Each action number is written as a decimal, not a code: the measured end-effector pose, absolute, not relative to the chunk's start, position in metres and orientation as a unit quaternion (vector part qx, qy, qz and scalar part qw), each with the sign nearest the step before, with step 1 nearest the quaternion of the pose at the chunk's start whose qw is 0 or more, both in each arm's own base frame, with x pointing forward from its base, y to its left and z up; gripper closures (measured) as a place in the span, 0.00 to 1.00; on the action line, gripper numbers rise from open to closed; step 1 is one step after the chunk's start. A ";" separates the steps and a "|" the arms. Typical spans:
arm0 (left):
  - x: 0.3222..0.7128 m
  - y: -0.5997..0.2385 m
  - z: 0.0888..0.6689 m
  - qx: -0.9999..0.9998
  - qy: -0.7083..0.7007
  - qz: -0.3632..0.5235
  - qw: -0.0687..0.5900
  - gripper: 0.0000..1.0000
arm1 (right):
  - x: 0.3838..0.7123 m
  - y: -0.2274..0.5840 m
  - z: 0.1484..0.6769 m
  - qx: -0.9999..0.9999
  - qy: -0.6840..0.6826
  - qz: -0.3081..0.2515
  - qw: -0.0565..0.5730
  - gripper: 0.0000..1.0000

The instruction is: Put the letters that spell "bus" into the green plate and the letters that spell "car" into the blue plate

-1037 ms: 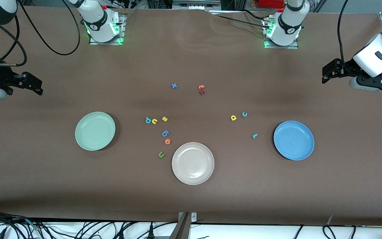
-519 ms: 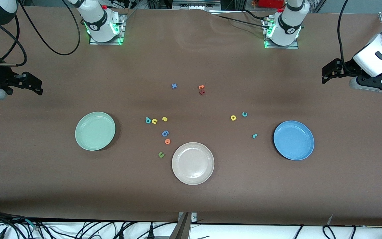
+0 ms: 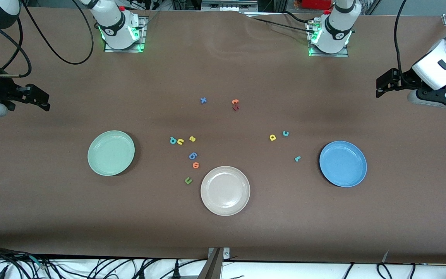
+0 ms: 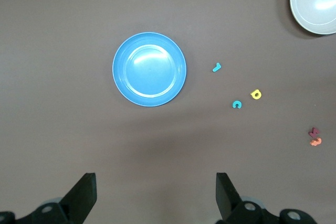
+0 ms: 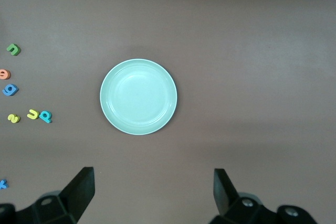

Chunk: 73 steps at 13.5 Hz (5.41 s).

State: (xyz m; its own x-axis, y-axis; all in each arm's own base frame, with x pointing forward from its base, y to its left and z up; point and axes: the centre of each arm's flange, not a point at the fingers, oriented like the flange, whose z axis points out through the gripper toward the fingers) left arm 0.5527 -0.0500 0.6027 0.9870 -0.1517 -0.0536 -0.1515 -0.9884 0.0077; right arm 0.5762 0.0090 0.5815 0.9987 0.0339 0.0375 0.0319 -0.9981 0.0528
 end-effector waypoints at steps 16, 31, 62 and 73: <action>0.623 -0.134 0.451 0.990 -0.129 -0.051 0.040 0.00 | 0.576 0.011 0.582 0.999 0.018 0.019 0.026 0.00; 0.606 -0.205 0.182 0.983 -0.179 -0.017 0.037 0.00 | 0.579 0.021 0.575 0.999 0.027 0.017 0.025 0.00; 0.647 -0.075 0.233 0.963 -0.264 -0.045 -0.008 0.36 | 0.545 0.272 0.246 0.965 0.263 -0.009 0.007 0.00; 0.585 -0.216 0.216 0.985 -0.144 -0.091 0.027 0.00 | 0.526 0.298 0.170 0.911 0.412 0.020 0.018 0.03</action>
